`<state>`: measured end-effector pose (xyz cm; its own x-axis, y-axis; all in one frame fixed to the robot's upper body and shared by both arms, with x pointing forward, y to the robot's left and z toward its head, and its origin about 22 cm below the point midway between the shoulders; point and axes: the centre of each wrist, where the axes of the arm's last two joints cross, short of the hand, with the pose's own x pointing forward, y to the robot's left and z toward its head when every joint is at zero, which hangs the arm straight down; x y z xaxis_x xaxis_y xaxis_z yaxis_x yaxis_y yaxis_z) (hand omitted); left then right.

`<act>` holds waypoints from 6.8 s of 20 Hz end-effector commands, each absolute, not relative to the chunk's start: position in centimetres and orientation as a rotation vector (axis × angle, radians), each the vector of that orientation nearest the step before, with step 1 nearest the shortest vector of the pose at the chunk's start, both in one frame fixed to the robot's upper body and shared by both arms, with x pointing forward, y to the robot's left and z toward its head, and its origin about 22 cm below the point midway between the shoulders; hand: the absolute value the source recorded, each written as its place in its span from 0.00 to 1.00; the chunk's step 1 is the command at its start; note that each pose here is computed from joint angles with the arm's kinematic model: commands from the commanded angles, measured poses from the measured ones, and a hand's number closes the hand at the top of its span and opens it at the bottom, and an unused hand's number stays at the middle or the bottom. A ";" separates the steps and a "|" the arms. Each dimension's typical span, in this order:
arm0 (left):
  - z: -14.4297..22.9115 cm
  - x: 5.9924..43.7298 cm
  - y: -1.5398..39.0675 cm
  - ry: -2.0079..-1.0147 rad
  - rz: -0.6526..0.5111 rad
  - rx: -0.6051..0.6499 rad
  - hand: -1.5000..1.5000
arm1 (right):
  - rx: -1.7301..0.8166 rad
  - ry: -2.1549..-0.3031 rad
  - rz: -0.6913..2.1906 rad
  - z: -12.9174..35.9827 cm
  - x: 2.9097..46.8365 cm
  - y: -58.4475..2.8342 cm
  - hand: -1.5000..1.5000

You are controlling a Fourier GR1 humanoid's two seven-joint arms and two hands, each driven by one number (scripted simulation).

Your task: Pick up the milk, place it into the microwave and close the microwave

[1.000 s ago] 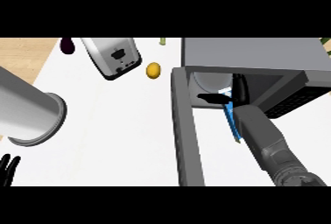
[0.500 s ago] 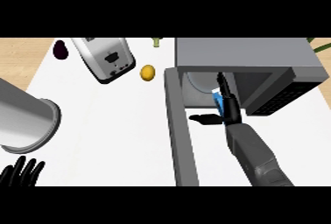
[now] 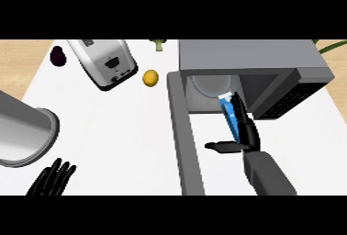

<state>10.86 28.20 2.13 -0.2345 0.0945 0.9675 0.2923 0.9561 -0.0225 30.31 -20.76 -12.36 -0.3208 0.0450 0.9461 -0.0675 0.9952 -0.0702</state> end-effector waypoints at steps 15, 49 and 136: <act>2.4 20.5 18.5 -1.779 -0.497 -0.252 1.00 | 0.078 -1.949 -0.105 -7.3 20.9 -31.1 0.00; 1.5 29.2 0.1 -1.695 -0.709 -0.348 1.00 | 0.405 -2.149 0.178 7.4 22.3 -32.1 0.00; 5.0 39.2 5.2 -1.659 -0.171 0.090 0.00 | 0.416 -2.236 0.332 21.3 23.9 -38.8 0.00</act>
<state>34.38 -1.86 5.86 -0.1437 -0.0714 0.9870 0.3686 0.9218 0.1204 24.16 -38.68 21.32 -0.6126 -0.1814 0.7693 -0.4064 0.9071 -0.1097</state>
